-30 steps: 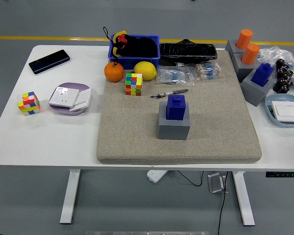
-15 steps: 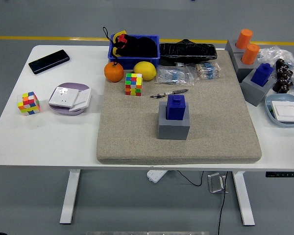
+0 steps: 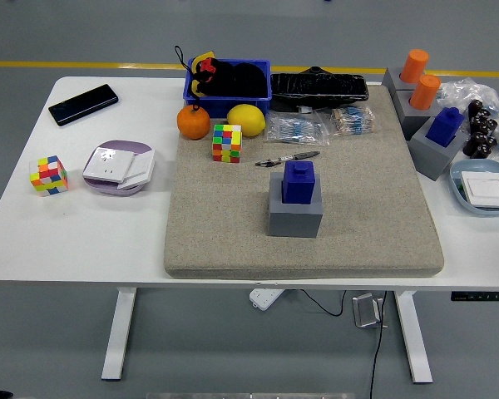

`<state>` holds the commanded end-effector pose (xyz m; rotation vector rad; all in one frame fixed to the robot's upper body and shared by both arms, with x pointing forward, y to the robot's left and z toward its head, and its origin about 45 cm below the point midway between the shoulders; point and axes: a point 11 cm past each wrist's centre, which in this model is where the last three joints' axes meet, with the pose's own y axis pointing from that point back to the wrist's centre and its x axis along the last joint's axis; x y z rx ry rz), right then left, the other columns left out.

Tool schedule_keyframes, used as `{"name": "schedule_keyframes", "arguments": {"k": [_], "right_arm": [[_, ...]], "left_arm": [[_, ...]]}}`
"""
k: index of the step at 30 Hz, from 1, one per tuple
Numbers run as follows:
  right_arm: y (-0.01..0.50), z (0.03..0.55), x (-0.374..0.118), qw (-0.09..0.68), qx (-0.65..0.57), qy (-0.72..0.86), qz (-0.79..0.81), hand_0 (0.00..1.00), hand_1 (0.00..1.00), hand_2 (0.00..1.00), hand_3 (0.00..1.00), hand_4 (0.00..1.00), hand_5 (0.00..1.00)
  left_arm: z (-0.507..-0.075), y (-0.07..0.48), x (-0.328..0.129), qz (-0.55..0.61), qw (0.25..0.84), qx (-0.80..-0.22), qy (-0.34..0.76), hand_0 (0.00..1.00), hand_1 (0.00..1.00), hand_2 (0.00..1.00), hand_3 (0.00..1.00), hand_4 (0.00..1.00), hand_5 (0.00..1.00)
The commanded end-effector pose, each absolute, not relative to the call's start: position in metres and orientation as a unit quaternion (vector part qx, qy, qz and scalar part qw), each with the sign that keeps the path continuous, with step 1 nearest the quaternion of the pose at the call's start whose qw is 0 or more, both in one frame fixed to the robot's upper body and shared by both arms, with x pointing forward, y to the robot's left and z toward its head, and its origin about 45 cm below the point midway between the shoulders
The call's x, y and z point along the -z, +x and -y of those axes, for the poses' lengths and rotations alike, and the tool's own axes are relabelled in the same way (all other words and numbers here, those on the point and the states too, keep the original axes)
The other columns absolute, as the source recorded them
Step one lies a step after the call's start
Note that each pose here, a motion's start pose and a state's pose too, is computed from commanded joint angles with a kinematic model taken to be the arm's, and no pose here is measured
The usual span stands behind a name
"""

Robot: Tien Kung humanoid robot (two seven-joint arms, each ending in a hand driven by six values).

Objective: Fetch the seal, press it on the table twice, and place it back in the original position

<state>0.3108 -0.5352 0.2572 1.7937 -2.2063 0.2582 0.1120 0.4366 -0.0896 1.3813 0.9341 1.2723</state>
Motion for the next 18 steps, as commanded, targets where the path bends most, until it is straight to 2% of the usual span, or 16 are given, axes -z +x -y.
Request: {"name": "schedule_keyframes", "arguments": {"k": [18], "right_arm": [[0.3098, 0.5385, -0.2642, 0.148, -0.1, 0.617, 0.766, 0.849, 0.835, 0.826, 0.786, 0.998, 0.841]], "left_arm": [[-0.4404, 0.1142, 0.0876, -0.381, 0.5, -0.526, 0.573, 0.723, 0.695, 0.681, 0.75, 0.684, 0.264]]}}
